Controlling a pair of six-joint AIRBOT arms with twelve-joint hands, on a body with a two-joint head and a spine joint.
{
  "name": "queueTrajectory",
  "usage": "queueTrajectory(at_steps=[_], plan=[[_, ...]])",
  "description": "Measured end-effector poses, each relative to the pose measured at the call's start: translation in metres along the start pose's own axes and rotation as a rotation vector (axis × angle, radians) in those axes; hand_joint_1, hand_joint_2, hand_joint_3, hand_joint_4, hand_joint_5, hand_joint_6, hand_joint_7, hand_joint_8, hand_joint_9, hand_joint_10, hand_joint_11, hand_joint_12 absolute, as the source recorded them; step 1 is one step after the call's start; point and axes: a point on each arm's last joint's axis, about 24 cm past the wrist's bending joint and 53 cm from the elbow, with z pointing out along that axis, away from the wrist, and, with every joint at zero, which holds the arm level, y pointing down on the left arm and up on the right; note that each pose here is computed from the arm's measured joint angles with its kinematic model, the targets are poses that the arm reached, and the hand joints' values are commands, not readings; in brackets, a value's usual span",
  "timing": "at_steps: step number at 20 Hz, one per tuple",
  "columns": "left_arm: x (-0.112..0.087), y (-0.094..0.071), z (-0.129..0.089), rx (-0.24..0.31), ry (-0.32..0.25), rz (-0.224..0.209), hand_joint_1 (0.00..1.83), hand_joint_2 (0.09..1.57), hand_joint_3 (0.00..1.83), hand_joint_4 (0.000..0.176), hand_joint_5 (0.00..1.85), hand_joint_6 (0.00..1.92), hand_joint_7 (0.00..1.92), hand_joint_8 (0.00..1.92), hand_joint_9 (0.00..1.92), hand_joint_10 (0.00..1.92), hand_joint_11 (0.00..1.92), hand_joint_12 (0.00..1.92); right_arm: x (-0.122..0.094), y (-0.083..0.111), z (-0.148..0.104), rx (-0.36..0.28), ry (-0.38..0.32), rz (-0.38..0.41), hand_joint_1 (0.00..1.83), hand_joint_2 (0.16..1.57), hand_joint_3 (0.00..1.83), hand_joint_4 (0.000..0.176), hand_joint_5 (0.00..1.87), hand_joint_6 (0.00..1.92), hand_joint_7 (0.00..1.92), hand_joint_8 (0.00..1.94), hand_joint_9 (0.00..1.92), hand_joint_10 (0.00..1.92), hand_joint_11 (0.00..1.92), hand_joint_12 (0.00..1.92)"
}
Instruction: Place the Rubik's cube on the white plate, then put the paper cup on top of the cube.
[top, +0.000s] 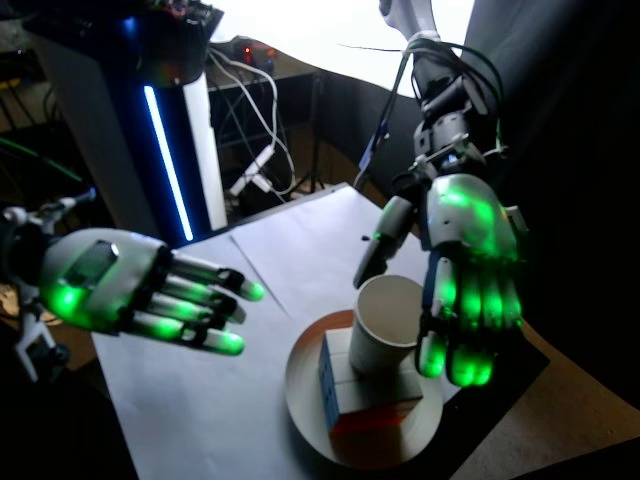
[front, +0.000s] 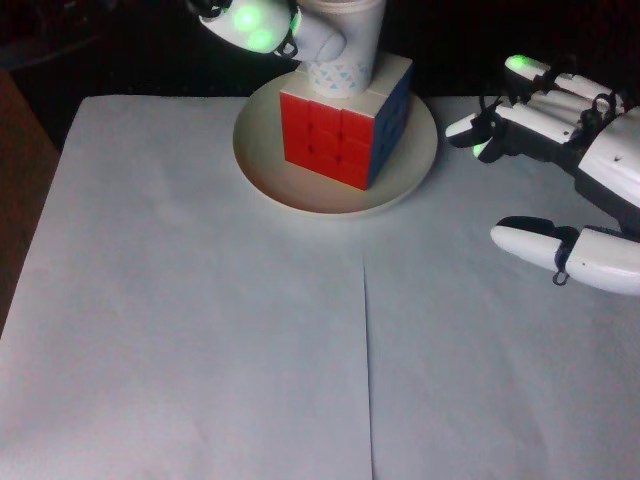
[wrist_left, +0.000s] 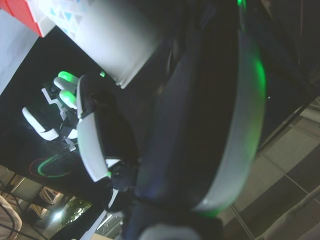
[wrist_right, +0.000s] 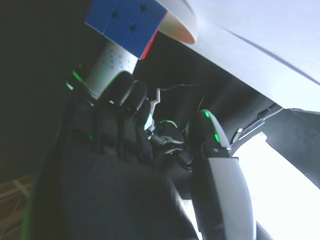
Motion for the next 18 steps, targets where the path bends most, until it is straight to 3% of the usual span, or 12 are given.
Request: queueTrajectory(at_steps=[1,2,4,5,6,10,11,12,14,16,17,18], plan=[[-0.001,-0.003,-0.004,0.012,-0.002,0.004,0.56,1.07,0.0,0.175,0.0,0.0,0.0,0.0,0.0,0.01,0.0,1.23,0.0,0.0,0.0,0.0,0.0,0.0,0.68,1.31,0.0,0.0,0.09,0.73,0.27,0.82,0.23,1.28,0.0,1.73],[-0.006,-0.006,-0.011,0.024,-0.019,0.012,0.55,1.09,0.0,0.165,0.0,0.0,0.0,0.0,0.0,0.0,0.0,0.53,0.0,0.0,0.0,0.0,-0.001,0.001,0.71,1.32,0.0,0.001,0.06,0.69,0.26,0.88,0.18,1.26,0.0,1.67],[-0.013,-0.01,-0.021,0.038,-0.041,0.025,0.52,1.1,0.0,0.156,0.0,0.0,0.0,0.0,0.0,0.0,0.0,0.21,0.0,0.0,0.0,0.0,-0.001,0.0,0.64,1.3,0.0,0.035,0.07,0.68,0.26,0.89,0.18,1.25,0.0,1.6],[-0.018,-0.014,-0.028,0.049,-0.056,0.033,0.5,1.09,0.0,0.166,0.0,0.0,0.0,0.0,0.0,0.0,0.0,0.21,0.0,0.0,0.0,0.001,-0.002,0.004,0.67,1.3,0.0,0.0,0.07,0.71,0.24,0.9,0.18,1.29,0.0,1.63],[-0.022,-0.016,-0.033,0.057,-0.069,0.038,0.49,1.1,0.0,0.167,0.0,0.0,0.0,0.0,0.0,0.0,0.0,0.01,0.0,0.001,0.0,0.001,-0.002,0.006,0.68,1.31,0.0,0.0,0.06,0.74,0.23,0.96,0.19,1.33,0.0,1.68],[-0.045,-0.025,-0.065,0.091,-0.147,0.063,0.54,1.15,0.01,0.107,0.0,0.0,0.0,0.0,0.0,0.0,0.03,0.02,-0.006,0.006,-0.004,-0.006,-0.007,-0.017,0.73,1.3,0.0,0.0,0.17,0.53,0.29,0.66,0.22,1.21,0.0,1.68],[-0.05,-0.027,-0.074,0.101,-0.171,0.063,0.5,1.11,0.01,0.12,0.0,0.0,0.0,0.0,0.0,0.0,0.01,0.33,-0.014,0.01,-0.006,-0.017,-0.026,-0.032,0.66,1.32,0.0,0.0,0.14,0.5,0.28,0.61,0.18,1.12,0.0,1.58],[-0.054,-0.028,-0.082,0.107,-0.189,0.065,0.49,1.11,0.0,0.154,0.0,0.0,0.0,0.0,0.0,0.0,0.0,0.3,-0.022,0.013,-0.008,-0.024,-0.051,-0.042,0.64,1.33,0.0,0.0,0.14,0.45,0.27,0.47,0.17,1.01,0.0,1.52],[-0.053,-0.029,-0.1,0.115,-0.214,0.078,0.54,1.16,0.01,0.175,0.0,0.0,0.0,0.0,0.0,0.0,0.0,0.0,-0.041,0.021,-0.013,-0.041,-0.107,-0.067,0.55,1.34,0.0,0.035,0.13,0.22,0.31,0.07,0.16,0.63,0.0,1.26],[-0.055,-0.031,-0.116,0.125,-0.243,0.09,0.48,1.2,0.02,0.144,0.0,0.0,0.0,0.0,0.0,0.0,0.0,0.0,-0.053,0.026,-0.017,-0.053,-0.136,-0.091,0.44,1.37,0.0,0.01,0.1,0.02,0.19,0.0,0.16,0.23,0.0,0.94],[-0.059,-0.032,-0.123,0.128,-0.259,0.093,0.48,1.21,0.02,0.134,0.0,0.0,0.0,0.0,0.0,0.0,0.0,0.0,-0.057,0.028,-0.019,-0.056,-0.145,-0.109,0.36,1.38,0.0,0.016,0.05,0.0,0.13,0.0,0.16,0.1,0.0,0.75],[-0.062,-0.031,-0.13,0.129,-0.277,0.094,0.54,1.22,0.02,0.148,0.0,0.0,0.0,0.0,0.0,0.0,0.0,0.0,-0.062,0.029,-0.021,-0.054,-0.161,-0.125,0.3,1.38,0.0,0.048,0.0,0.0,0.03,0.0,0.08,0.01,0.0,0.34]])
